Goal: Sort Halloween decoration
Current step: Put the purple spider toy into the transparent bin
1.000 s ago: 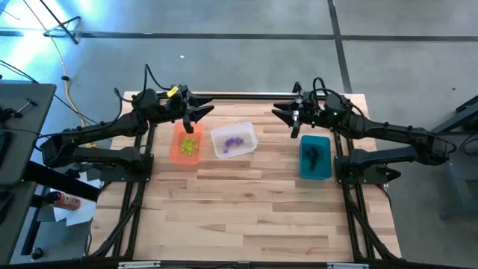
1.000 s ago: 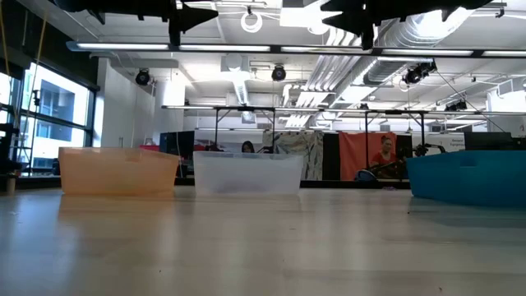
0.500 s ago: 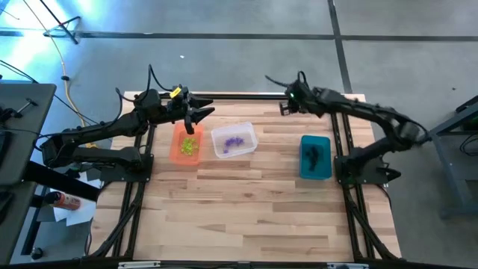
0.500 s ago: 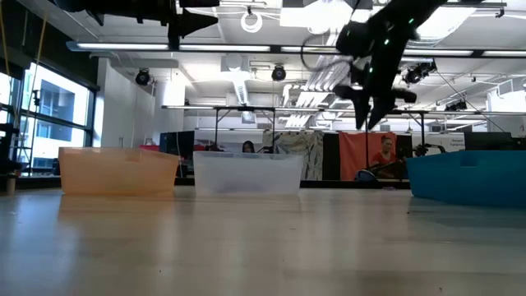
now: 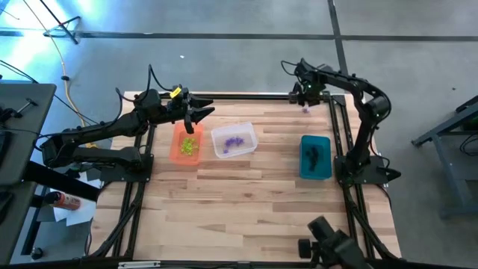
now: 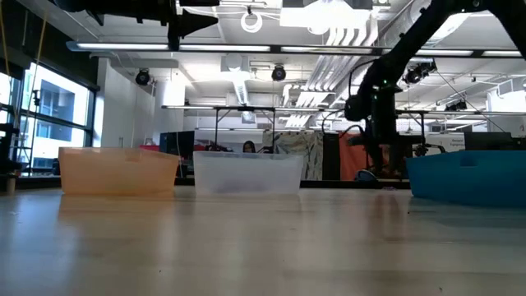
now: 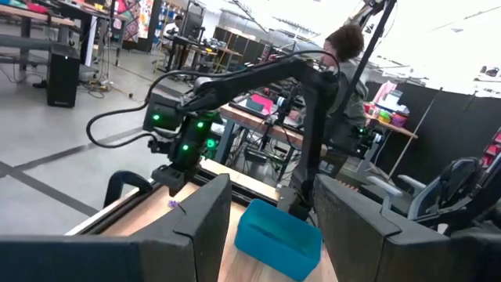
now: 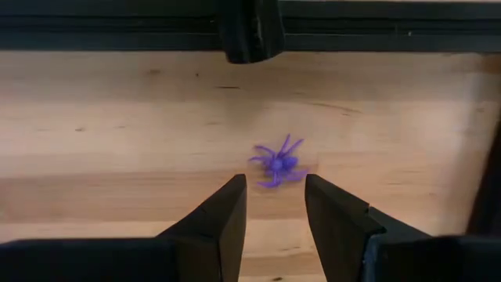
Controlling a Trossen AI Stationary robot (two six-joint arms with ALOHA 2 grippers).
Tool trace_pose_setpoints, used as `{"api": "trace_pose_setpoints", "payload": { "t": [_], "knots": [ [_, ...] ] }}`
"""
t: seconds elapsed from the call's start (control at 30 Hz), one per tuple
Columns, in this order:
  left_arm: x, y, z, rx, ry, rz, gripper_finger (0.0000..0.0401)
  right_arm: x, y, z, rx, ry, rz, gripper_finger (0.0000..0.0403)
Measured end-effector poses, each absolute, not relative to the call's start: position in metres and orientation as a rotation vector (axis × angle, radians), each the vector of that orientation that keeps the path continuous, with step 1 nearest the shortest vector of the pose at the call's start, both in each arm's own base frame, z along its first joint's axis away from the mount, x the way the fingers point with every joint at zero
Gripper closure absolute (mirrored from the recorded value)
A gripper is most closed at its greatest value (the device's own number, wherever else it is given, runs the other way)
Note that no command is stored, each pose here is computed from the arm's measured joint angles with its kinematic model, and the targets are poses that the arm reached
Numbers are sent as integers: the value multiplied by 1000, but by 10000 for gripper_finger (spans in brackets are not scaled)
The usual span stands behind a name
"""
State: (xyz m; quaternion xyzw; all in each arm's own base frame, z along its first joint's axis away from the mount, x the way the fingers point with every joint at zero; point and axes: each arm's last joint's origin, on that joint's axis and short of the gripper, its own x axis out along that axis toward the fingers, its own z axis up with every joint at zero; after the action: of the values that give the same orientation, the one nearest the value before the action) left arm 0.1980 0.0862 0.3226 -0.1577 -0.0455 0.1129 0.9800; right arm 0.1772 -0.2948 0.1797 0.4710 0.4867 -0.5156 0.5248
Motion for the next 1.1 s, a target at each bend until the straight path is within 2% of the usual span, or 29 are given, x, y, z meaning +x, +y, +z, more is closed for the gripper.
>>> {"api": "trace_pose_setpoints", "payload": {
  "t": [0.67,0.8,1.0,1.1],
  "knots": [
    [198,86,317,-364,-42,235,231,170,-308,143,1267,1218,-1261,277],
    [198,86,317,-364,-43,235,231,173,-307,141,1246,1236,-1239,303],
    [198,86,317,-409,-48,234,231,180,-303,141,1161,1289,-1177,388],
    [198,86,317,-418,-44,235,231,185,-299,143,1108,1312,-1136,393]
  ]
}}
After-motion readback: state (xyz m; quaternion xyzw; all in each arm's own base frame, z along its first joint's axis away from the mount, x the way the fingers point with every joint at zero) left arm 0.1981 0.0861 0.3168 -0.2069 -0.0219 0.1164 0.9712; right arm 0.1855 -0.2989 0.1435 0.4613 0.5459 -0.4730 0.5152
